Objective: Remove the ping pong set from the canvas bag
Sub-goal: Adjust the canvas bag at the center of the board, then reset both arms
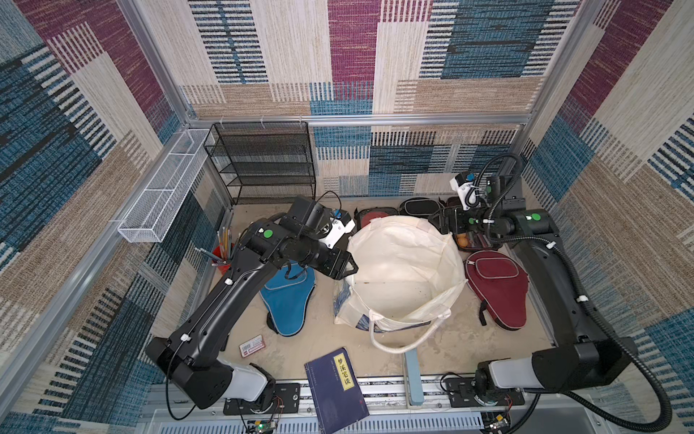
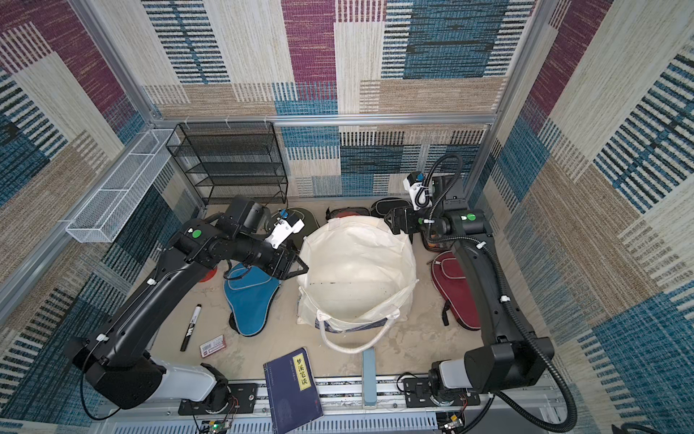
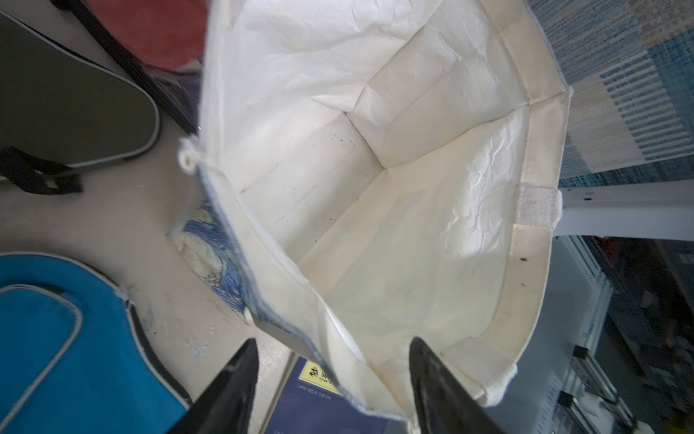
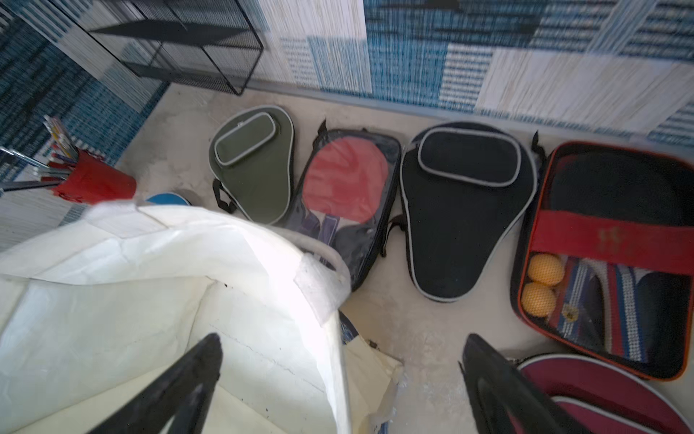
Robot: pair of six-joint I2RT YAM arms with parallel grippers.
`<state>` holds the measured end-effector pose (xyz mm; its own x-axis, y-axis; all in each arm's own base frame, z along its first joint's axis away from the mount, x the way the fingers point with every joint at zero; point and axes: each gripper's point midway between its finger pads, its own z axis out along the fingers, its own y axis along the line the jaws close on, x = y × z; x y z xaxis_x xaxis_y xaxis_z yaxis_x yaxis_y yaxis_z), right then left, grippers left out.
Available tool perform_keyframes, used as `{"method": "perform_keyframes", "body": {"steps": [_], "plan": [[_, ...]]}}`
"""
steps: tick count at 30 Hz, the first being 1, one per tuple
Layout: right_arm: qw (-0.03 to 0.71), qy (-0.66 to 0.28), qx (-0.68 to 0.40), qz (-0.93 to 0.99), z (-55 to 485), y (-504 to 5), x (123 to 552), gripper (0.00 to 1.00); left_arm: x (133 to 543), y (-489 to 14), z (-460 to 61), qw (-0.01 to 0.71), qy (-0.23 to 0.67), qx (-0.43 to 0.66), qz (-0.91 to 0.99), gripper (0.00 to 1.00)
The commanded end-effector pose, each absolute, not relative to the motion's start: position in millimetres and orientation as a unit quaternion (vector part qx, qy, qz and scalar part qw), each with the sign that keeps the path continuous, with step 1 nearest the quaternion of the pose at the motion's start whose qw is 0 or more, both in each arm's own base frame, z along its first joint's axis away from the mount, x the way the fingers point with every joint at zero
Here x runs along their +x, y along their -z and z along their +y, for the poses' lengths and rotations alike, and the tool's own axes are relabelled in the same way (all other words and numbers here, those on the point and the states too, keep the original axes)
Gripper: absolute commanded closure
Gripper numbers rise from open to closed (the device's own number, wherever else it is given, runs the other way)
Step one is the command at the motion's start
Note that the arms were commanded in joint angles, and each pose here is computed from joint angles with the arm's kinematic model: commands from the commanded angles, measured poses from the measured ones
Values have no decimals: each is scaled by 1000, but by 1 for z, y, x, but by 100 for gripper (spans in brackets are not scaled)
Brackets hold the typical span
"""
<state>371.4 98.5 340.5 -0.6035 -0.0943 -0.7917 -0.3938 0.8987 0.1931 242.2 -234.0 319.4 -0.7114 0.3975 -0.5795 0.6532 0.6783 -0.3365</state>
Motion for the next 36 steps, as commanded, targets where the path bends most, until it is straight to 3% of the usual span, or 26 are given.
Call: {"method": "perform_keyframes", "body": {"steps": [1,4,8,12,15,19,23,29,36], "plan": [[499,-181,-141,836,97,-395,376,1,266,-351,-215,333,213,302,868,29],[552,-165,-107,810,71,-427,381,1,287,-381,-190,416,184,263,851,22],[601,-99,-36,792,-6,-435,394,1,325,-391,-128,517,141,144,832,12],[619,-25,50,783,-82,-411,401,1,349,-343,-72,551,72,66,829,8],[634,7,97,767,-104,-374,398,1,360,-293,-50,568,14,37,822,2],[649,-11,138,748,-104,-308,385,1,367,-249,-45,596,10,11,803,1],[669,-42,111,734,-81,-259,363,1,372,-220,-37,615,-22,12,788,1],[707,-25,98,700,-63,-223,336,1,382,-169,-32,590,-52,13,806,1],[707,-35,63,704,-36,-189,356,1,391,-160,-28,592,-75,13,802,1]]}}
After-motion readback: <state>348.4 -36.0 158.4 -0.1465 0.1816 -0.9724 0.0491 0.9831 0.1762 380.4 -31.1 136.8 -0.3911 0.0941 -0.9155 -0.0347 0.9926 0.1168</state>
